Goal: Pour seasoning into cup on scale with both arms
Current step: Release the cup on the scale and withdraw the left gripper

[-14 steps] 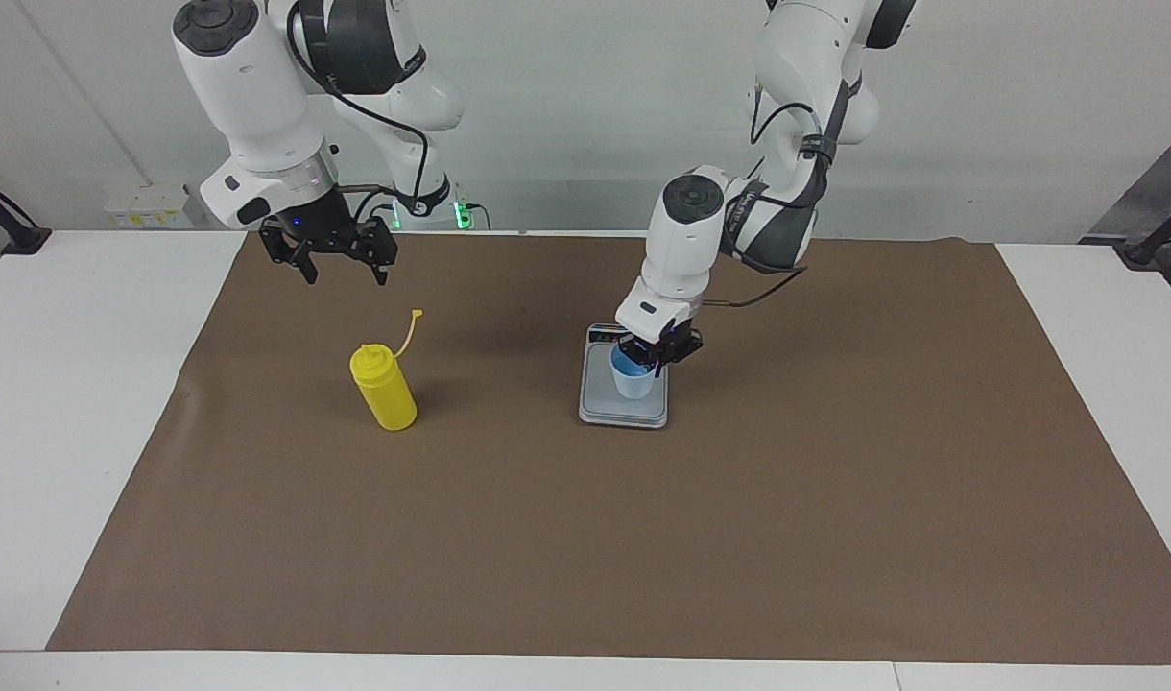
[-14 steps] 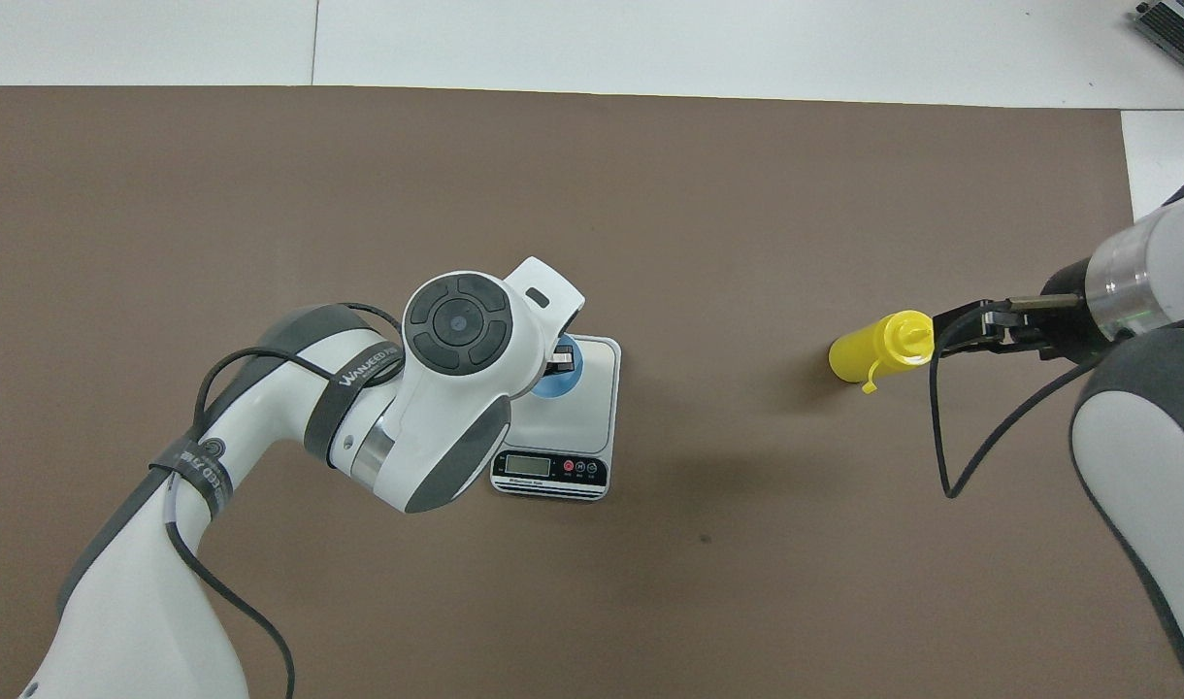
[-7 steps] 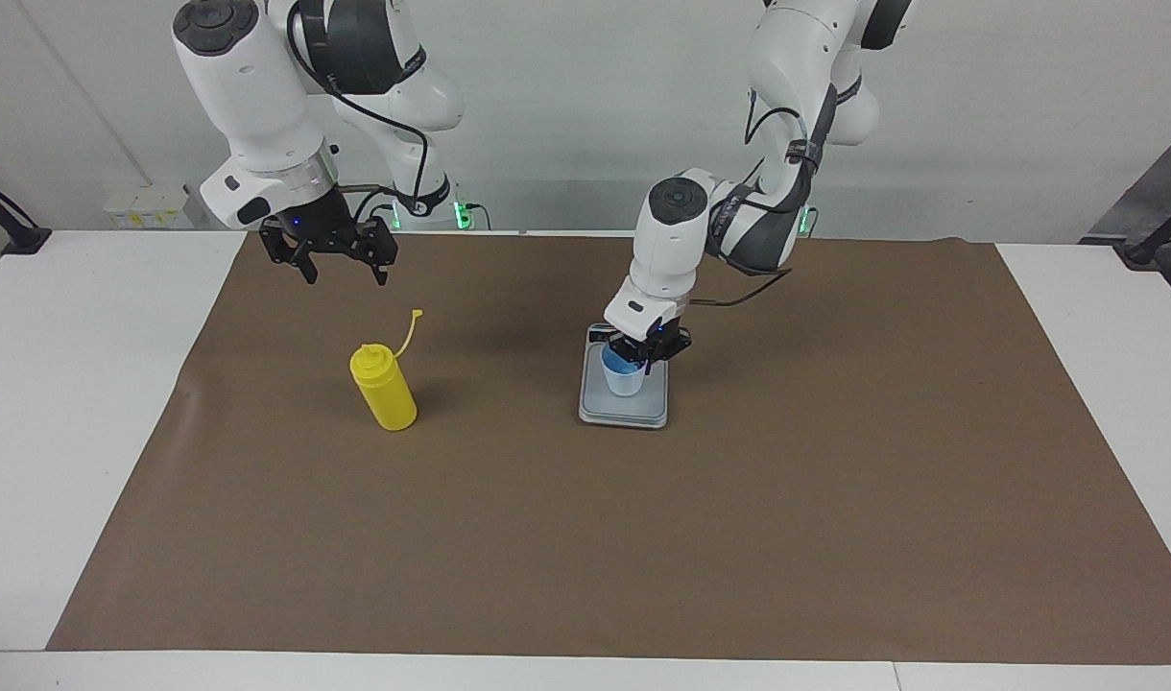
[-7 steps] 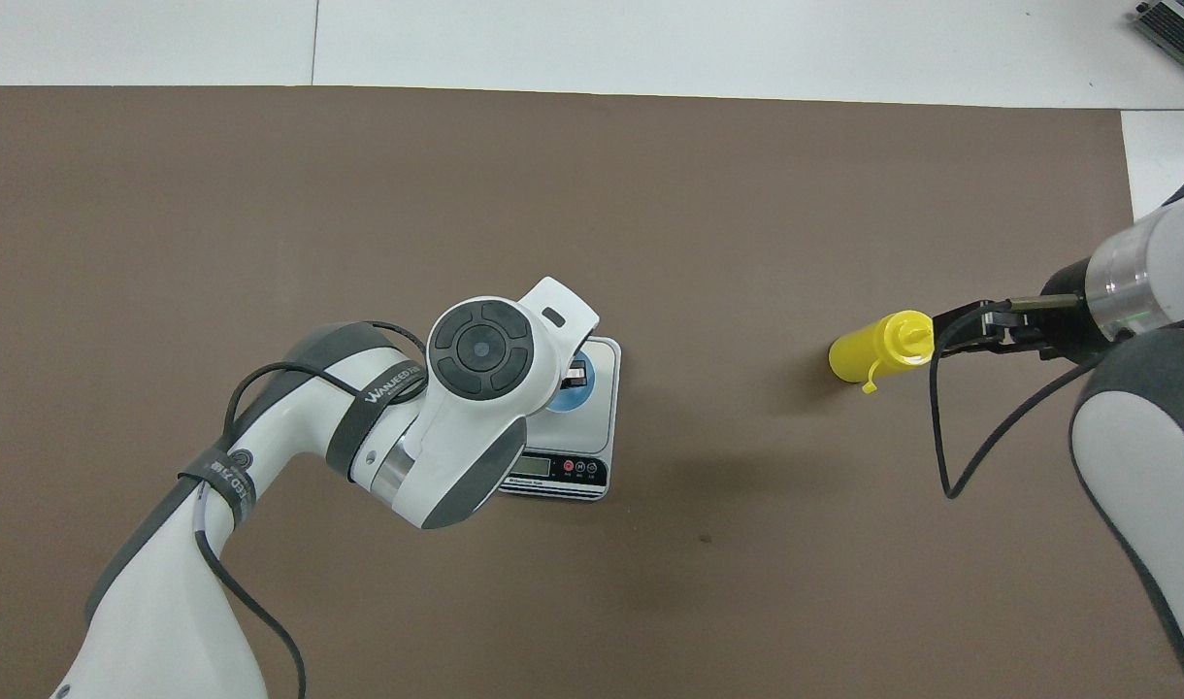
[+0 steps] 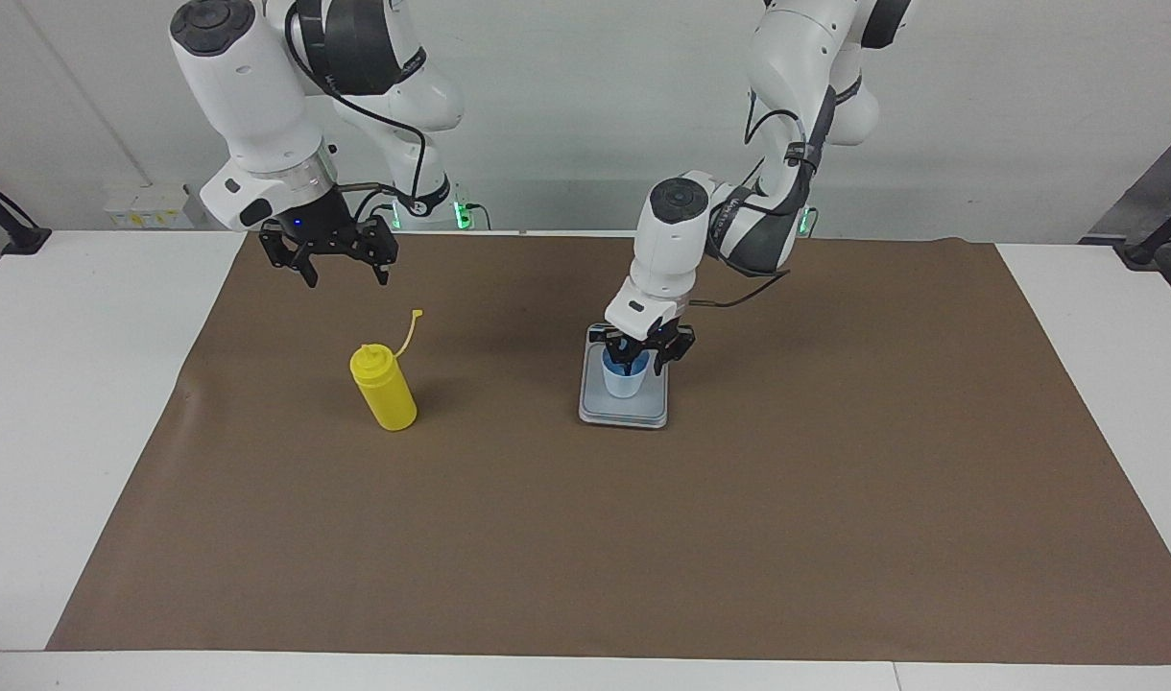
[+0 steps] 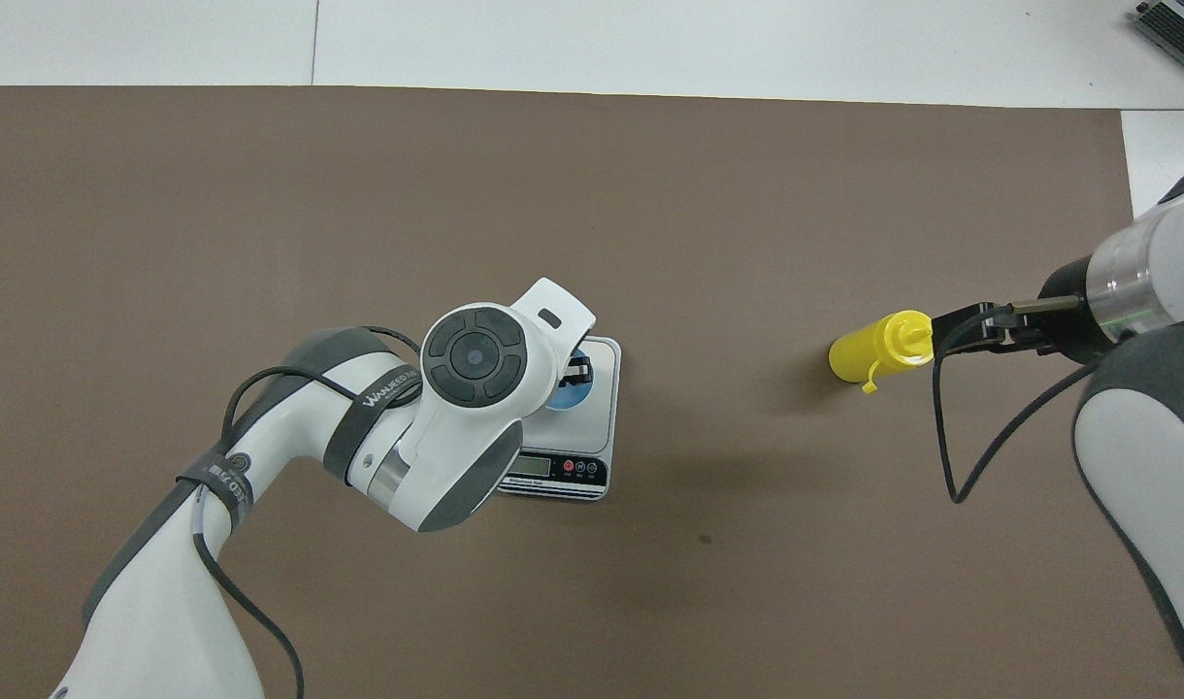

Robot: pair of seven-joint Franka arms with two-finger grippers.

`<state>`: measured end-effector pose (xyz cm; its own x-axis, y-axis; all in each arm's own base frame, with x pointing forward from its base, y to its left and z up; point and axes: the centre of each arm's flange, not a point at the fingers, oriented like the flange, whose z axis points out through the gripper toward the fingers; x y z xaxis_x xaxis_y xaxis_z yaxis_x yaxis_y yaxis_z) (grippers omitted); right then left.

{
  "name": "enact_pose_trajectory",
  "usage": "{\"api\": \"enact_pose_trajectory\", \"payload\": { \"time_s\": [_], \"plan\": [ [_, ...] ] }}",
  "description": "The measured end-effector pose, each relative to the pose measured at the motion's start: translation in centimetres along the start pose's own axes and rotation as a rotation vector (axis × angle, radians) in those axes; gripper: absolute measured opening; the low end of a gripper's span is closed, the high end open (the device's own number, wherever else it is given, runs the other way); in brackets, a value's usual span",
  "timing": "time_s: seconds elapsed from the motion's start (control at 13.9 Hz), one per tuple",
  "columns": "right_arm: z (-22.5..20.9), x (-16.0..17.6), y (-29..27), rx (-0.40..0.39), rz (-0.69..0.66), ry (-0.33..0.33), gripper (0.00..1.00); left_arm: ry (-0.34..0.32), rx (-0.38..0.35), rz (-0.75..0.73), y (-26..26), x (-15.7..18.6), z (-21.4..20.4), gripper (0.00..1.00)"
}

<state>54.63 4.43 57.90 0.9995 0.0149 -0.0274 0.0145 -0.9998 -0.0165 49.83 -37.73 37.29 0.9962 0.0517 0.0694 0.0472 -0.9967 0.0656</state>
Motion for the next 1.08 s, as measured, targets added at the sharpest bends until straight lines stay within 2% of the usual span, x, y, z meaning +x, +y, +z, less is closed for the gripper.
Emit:
{"api": "enact_pose_trajectory", "payload": {
  "time_s": [0.22,0.43,0.65,0.93,1.08],
  "plan": [
    [0.1,0.0,0.0,0.001,0.006,-0.002,1.00,0.029,0.010,-0.031,-3.3,3.1,-4.3,0.99],
    [0.1,0.0,0.0,0.001,0.015,-0.001,1.00,0.032,0.039,-0.022,-9.3,6.1,-8.9,1.00],
    [0.0,0.0,0.0,0.001,0.011,-0.001,1.00,0.013,0.069,0.031,-14.9,7.7,-11.5,1.00],
    [0.2,0.3,1.2,0.014,-0.086,0.018,1.00,-0.017,0.101,0.155,-22.8,8.4,-15.9,1.00],
    [0.9,0.6,3.5,0.069,-0.167,0.048,1.00,-0.030,0.110,0.176,-26.0,8.1,-18.1,1.00]
  ]
}}
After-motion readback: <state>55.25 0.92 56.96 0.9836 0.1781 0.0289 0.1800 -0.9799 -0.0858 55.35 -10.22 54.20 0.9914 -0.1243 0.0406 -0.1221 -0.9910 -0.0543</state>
